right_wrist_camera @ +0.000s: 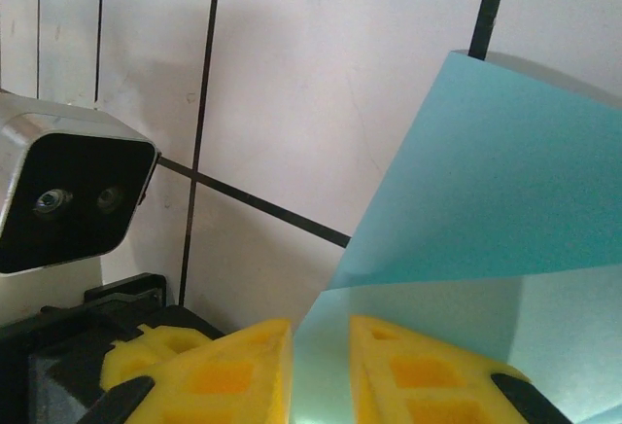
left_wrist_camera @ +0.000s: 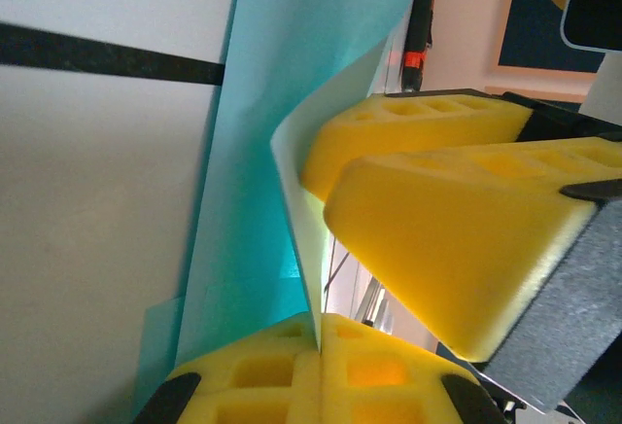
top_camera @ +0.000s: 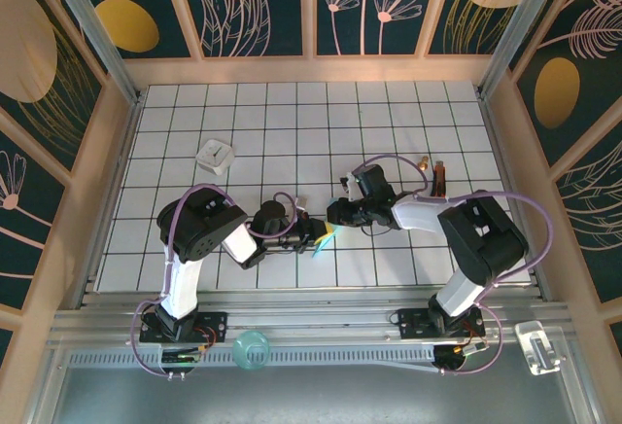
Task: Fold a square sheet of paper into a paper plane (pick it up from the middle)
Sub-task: Fold the wing for the fifth time at the center of the table.
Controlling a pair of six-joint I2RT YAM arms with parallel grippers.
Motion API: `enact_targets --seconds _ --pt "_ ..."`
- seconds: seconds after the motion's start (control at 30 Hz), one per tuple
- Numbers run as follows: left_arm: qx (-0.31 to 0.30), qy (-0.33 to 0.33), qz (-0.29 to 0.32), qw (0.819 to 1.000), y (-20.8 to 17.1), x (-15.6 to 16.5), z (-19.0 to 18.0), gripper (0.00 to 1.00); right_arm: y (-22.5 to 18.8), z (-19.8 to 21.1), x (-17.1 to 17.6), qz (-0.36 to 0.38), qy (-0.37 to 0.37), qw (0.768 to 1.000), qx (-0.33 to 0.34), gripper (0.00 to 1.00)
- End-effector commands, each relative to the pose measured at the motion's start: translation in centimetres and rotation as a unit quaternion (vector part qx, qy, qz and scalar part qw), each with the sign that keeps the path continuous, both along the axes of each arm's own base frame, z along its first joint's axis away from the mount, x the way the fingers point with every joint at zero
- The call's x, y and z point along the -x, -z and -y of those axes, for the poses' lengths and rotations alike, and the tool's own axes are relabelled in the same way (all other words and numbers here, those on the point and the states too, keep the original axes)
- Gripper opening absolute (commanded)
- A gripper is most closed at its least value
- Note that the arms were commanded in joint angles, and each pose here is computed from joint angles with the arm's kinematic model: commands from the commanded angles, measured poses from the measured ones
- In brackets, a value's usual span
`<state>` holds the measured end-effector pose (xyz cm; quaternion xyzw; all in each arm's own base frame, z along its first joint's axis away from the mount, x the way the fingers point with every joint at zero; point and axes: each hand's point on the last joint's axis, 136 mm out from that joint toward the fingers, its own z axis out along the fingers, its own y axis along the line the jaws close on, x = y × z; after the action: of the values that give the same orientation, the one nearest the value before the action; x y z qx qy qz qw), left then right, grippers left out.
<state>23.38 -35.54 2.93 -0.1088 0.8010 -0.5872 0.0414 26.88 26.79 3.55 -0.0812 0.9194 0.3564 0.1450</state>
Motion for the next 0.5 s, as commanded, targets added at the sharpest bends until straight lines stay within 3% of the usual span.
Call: enact_targets --seconds 0.0,0.47 --pt "-0.074 -0.012 -0.077 0.994 5.5 1.9 -2.3 0.0 0.6 0.0 -0.1 0.005 -0.005 1.0 0.003 0.22" --pt "-0.092 -0.022 -0.097 0.991 6.5 2.4 -3.1 0.0 2.4 0.3 -0.2 -0.002 -0.011 1.0 0.015 0.22"
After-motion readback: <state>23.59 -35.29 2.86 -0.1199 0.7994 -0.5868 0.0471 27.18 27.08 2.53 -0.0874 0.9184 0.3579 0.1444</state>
